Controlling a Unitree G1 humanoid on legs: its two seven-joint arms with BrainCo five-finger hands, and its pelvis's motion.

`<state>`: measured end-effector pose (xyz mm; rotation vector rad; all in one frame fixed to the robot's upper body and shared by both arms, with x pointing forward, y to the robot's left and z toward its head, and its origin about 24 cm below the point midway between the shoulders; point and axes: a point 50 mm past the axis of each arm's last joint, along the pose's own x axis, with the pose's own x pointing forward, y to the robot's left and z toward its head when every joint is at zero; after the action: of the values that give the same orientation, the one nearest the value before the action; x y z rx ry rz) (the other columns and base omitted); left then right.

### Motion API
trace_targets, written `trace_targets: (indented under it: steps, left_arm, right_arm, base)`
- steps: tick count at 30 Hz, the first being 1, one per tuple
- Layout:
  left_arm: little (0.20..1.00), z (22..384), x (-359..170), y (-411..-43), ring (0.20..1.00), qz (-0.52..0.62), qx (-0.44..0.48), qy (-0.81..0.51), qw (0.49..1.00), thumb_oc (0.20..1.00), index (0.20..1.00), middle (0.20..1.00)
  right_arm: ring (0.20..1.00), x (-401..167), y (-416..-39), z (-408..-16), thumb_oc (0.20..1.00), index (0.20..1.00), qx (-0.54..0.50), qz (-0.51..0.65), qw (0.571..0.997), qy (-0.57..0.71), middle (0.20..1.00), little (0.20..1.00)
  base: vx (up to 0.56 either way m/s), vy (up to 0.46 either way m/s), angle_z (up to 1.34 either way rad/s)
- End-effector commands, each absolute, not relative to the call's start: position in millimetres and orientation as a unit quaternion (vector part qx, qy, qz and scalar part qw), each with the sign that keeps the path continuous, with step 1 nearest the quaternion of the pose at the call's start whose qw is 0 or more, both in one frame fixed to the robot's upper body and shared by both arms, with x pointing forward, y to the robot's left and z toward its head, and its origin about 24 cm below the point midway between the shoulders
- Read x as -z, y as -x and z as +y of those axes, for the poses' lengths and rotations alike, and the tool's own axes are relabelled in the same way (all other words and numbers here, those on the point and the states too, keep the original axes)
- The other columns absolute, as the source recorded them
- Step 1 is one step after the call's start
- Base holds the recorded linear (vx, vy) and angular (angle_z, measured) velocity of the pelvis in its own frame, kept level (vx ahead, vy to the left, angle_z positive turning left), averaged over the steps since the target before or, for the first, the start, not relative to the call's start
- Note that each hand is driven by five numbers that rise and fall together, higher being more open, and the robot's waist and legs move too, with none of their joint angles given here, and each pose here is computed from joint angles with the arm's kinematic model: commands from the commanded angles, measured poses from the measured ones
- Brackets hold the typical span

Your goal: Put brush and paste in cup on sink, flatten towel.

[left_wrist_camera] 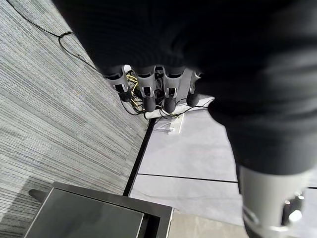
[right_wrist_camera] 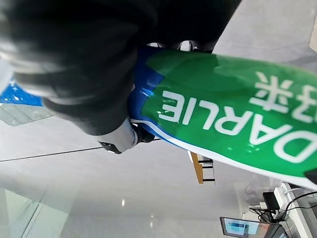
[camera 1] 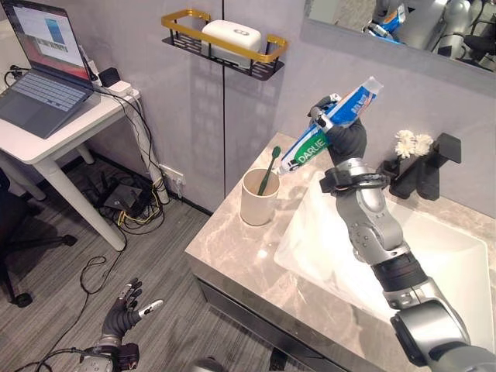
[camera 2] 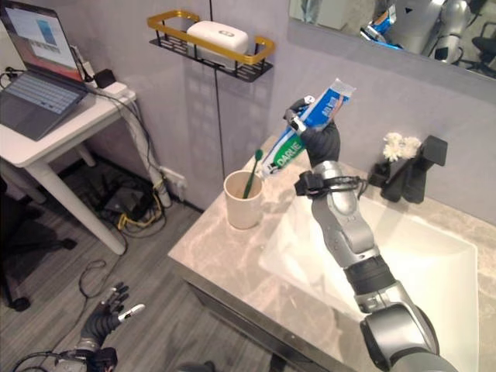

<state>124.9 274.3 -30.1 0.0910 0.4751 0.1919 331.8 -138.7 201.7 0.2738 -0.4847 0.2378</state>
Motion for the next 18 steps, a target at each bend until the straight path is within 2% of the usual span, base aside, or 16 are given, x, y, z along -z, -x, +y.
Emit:
trace_targets:
  steps: [1, 18]
  left_arm:
    - [1.000, 283, 13, -134, 1.000, 0.195, -0.093, -0.069, 0.974, 1.000, 1.000, 1.000]
    - [1.000, 284, 27, -123, 1.000, 0.228, -0.113, -0.045, 0.966, 1.000, 1.000, 1.000]
  right_arm:
    - [0.200, -267, -325, -125, 0.200, 0.200, -0.156, -0.355, 0.917, -0.096, 0.200, 0.200]
    - [0.200, -280, -316, -114, 0.200, 0.200, -0.171, -0.393, 0.902, -0.046, 0.200, 0.200]
  base:
    - [0.00, 0.000, 0.00]
    - [0.00, 0.000, 0.00]
